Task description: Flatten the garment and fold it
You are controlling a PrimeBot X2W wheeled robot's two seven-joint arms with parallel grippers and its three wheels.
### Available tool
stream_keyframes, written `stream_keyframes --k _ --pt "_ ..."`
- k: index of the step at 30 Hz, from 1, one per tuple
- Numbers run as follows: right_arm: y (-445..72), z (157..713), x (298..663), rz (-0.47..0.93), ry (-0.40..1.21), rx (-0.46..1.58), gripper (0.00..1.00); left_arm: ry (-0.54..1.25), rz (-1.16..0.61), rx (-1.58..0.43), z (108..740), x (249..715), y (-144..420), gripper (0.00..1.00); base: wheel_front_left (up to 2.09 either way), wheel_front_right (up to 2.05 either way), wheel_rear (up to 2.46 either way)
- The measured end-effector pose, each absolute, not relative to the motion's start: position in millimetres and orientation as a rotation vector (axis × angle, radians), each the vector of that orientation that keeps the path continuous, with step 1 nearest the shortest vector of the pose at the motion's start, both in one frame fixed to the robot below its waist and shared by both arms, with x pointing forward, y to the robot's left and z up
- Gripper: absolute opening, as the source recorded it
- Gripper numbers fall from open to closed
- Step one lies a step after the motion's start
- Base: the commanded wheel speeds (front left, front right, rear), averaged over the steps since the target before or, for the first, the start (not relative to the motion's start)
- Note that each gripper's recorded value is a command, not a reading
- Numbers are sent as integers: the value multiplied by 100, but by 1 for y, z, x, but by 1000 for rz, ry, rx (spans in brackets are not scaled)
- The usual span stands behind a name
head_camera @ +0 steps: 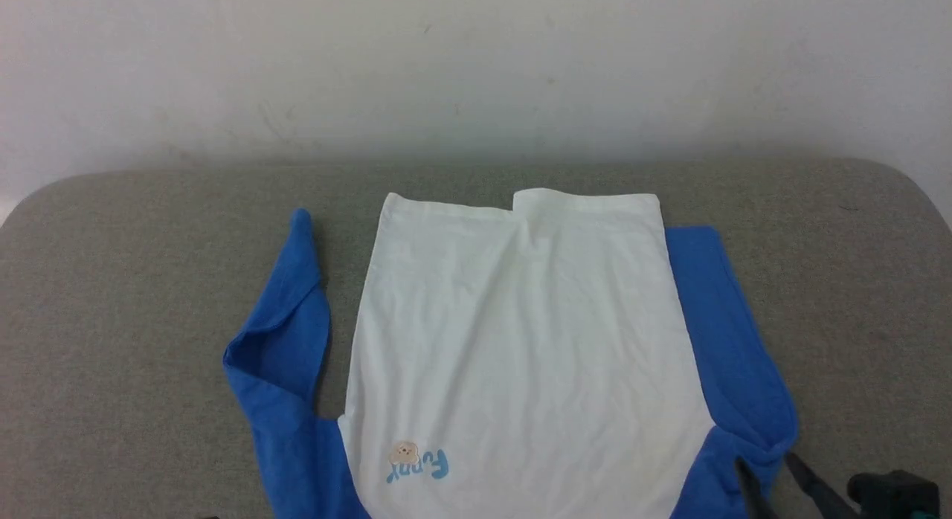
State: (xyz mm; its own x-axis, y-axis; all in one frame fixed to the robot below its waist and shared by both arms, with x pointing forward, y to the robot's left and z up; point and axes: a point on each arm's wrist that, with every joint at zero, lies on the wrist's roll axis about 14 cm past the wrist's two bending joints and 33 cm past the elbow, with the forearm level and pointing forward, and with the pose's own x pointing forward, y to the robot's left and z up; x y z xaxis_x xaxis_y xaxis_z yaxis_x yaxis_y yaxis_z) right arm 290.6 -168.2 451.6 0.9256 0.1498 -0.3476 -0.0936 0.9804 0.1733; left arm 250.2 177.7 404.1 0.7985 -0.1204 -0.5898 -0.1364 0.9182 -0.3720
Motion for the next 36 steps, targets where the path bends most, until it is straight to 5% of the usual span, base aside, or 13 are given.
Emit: stream_keyframes --k 11,20,28,36 --pt "-177 533 331 96 79 119 100 244 44 -283 506 344 226 100 0 0 0" --pt "-176 551 370 99 12 106 100 92 47 -224 548 442 250 100 0 0 0" --pt "-173 528 396 101 68 110 100 330 -42 -172 518 524 248 100 0 0 0" --pt "-181 503 402 68 128 114 100 740 -81 -153 444 548 242 100 0 0 0"
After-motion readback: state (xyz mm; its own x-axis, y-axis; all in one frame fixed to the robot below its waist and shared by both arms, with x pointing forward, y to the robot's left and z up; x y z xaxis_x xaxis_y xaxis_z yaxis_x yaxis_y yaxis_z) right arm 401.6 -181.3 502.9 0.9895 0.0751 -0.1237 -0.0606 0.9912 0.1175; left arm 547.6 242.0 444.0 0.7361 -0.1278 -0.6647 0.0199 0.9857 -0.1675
